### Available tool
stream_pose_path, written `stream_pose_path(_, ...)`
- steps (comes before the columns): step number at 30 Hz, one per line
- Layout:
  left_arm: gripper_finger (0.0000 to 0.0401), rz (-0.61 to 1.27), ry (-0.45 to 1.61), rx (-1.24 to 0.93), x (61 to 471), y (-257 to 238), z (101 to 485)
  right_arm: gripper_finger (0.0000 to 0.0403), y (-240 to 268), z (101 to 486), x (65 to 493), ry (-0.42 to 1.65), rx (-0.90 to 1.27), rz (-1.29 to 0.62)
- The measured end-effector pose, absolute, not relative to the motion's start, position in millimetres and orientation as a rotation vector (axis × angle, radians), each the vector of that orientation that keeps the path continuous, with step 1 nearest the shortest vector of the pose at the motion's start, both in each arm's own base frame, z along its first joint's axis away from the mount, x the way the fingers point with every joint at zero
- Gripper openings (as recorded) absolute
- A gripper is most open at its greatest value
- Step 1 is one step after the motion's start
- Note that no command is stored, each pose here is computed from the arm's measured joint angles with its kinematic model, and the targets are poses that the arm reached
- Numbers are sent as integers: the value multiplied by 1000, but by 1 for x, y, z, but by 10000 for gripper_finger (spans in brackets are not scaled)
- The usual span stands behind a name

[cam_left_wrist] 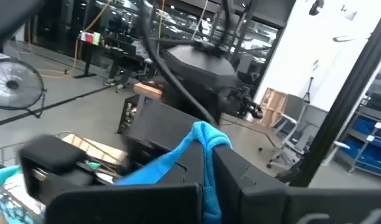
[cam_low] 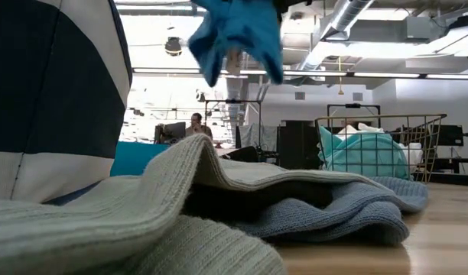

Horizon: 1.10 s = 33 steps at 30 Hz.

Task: Pick & Place Cloths
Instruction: Put the blue shorts into the wire basket

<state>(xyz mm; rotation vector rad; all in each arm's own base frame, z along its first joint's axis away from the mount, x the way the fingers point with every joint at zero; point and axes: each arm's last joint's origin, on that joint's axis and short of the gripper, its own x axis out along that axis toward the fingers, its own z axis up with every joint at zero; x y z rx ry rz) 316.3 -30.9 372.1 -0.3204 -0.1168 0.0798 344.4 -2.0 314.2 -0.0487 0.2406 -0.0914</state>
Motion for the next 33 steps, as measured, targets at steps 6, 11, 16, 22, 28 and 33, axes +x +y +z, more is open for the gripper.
stream_pose_path(6, 0, 73, -118, -322, 316, -33, 372, 141, -6, 322, 338, 226, -101, -159)
stream_pose_path(11, 0, 89, -126, -314, 317, -28, 373, 18, -7, 326, 331, 246, -73, -137)
stream_pose_path(16, 19, 97, -128, -211, 309, -28, 379, 7, -18, 344, 295, 332, -68, -253)
stream_pose_path(22, 79, 166, -77, -144, 294, -25, 385, 4, -51, 363, 231, 449, -16, -526)
stream_pose_path(28, 131, 266, -59, -139, 289, -21, 385, 3, -79, 363, 176, 562, 92, -895)
stream_pose_path(33, 140, 297, -56, -140, 290, -19, 385, 2, -102, 352, 155, 715, 102, -1130)
